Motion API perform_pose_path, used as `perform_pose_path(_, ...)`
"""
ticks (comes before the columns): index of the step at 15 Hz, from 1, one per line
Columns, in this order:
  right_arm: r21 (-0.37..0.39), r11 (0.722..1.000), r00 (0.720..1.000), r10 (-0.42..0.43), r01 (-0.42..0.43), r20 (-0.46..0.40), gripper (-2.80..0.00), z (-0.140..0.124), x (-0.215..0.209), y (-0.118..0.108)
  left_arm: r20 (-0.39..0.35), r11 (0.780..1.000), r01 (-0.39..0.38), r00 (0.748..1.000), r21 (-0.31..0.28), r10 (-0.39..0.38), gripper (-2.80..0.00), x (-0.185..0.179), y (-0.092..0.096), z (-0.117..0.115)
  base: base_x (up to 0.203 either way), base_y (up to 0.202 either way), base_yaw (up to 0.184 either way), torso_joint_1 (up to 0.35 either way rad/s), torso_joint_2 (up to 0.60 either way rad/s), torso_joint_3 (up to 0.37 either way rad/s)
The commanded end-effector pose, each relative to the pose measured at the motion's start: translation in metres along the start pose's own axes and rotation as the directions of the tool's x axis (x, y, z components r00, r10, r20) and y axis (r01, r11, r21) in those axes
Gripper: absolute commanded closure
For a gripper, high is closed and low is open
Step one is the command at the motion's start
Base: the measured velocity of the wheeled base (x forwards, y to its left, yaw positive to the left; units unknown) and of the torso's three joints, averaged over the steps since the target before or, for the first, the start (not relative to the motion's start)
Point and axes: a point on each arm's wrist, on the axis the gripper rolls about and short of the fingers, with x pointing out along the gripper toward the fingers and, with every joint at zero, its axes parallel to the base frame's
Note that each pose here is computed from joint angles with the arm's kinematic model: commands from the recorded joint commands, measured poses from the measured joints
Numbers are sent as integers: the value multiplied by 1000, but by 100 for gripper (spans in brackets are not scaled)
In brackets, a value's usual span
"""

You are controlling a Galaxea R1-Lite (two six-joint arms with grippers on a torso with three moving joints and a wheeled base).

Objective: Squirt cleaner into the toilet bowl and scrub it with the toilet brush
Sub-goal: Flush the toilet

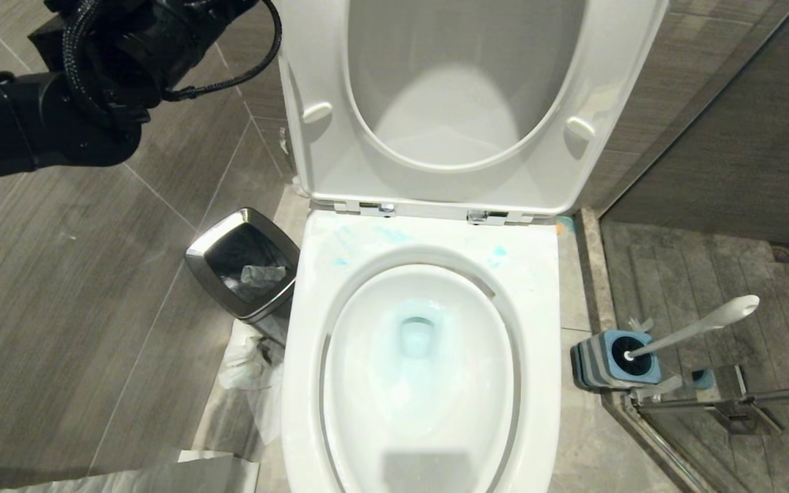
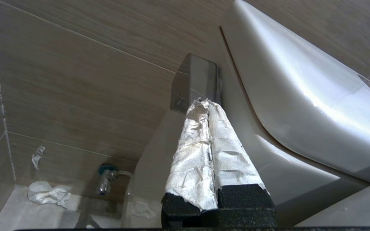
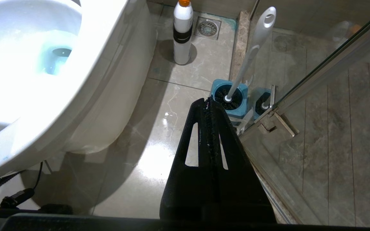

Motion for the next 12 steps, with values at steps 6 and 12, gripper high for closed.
perform_pose_path(6, 0, 1000, 1000, 1, -1, -25, 0, -7, 2, 0, -74, 1000, 6, 997, -5, -6, 0, 9, 5, -37, 0, 0, 0, 0, 0, 0)
perform_pose_path(12, 0, 1000, 1000, 2, -2, -25, 0, -7, 2, 0, -145, 999, 40, 989, 4, -39, 0, 12, 15, -56, 0, 0, 0, 0, 0, 0)
